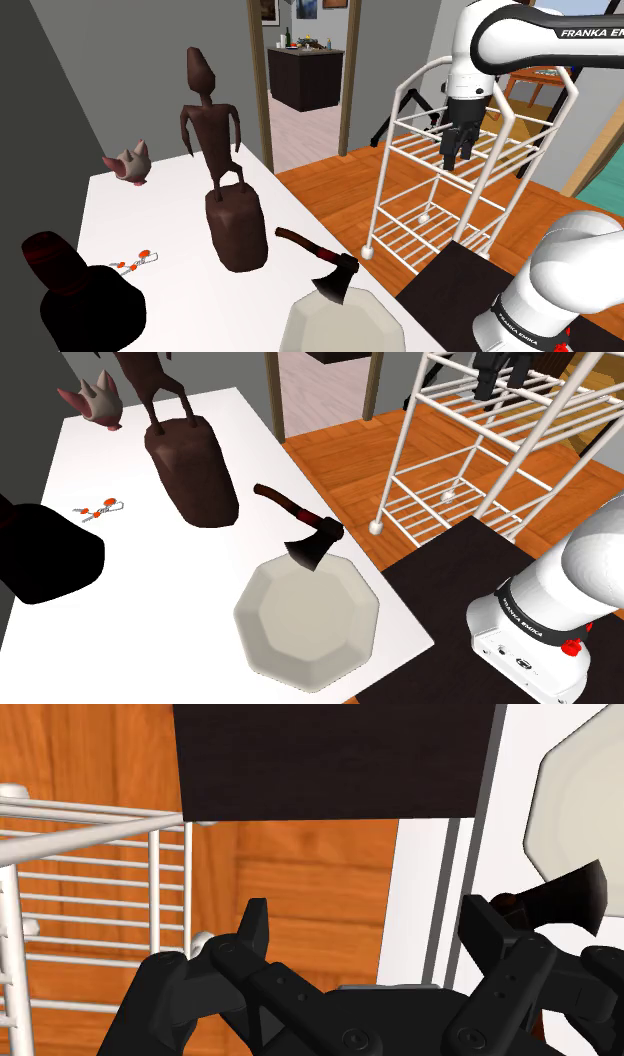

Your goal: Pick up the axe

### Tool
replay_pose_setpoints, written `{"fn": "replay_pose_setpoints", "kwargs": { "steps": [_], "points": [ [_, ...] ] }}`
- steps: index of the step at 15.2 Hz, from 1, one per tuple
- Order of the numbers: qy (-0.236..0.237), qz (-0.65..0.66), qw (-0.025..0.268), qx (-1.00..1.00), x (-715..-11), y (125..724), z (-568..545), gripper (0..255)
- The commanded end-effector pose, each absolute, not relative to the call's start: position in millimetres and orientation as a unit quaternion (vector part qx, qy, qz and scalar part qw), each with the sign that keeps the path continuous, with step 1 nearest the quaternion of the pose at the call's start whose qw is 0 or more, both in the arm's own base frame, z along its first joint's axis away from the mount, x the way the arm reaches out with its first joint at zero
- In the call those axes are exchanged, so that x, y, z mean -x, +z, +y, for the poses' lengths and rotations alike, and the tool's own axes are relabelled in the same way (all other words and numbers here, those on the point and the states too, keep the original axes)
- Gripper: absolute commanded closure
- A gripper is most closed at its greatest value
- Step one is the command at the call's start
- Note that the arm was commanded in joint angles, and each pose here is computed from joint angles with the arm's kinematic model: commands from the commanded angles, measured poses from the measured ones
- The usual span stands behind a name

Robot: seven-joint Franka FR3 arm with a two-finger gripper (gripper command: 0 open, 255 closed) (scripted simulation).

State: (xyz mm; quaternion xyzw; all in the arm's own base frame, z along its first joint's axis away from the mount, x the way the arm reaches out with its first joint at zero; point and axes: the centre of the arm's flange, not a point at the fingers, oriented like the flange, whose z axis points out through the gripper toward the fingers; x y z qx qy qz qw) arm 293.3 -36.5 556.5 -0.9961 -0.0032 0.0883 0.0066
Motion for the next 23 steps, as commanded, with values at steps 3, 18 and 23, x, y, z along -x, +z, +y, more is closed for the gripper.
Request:
{"fn": "replay_pose_setpoints", "kwargs": {
  "steps": [3, 18, 23],
  "points": [
    [0.085, -0.010, 0.005, 0.996, -306.5, 540.4, -20.7, 0],
    [0.059, -0.064, -0.006, 0.996, -401.5, 422.2, 103.3, 0],
    [0.050, -0.081, -0.010, 0.995, -431.5, 383.6, 146.5, 0]
  ]
}}
